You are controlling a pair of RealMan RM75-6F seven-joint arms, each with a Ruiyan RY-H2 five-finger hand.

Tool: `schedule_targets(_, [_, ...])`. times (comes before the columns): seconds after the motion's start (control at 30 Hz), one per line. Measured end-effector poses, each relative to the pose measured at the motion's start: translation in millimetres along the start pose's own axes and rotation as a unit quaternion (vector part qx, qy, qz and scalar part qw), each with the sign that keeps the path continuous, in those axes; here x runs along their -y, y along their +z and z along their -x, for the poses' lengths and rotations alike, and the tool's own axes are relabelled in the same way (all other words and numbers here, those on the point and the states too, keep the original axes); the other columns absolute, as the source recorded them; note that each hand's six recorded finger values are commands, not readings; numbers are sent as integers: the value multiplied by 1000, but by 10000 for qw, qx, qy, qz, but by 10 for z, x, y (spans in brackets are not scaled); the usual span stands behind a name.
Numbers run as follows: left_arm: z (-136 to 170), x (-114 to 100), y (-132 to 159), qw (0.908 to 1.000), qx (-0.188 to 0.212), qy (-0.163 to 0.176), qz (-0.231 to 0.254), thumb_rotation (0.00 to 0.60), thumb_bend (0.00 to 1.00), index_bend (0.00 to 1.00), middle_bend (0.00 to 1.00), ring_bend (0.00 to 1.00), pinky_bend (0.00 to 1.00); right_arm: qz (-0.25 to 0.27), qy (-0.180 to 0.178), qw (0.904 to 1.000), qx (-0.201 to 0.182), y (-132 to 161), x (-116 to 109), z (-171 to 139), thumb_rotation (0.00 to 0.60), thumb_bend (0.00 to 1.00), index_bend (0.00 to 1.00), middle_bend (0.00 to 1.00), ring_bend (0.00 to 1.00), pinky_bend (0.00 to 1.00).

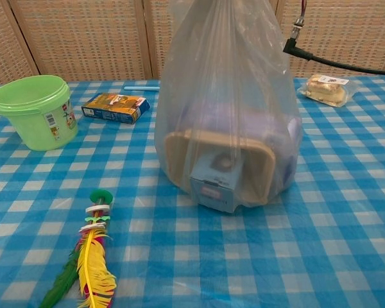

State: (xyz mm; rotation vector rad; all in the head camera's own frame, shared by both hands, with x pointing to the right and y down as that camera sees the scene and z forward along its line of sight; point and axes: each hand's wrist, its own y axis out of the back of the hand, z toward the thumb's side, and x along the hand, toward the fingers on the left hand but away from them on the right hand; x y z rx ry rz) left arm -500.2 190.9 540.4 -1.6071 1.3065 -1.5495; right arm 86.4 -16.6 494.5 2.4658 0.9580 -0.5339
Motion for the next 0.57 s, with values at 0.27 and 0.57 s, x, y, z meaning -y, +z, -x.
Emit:
schedule_targets(0.27, [-2, -16, -16, 10000, -16, 5, 52, 600, 0, 0, 0, 0, 0, 30, -184, 9997, -185, 223, -46, -1, 600, 1000, 897, 897, 902, 1000])
schedule_targets(0.57, [-7, -32, -52, 9999, -57, -8, 109, 600, 0, 0, 0, 0, 0, 91, -378, 9975, -589, 789, -16, -107, 600, 1000, 896, 897, 904, 1000])
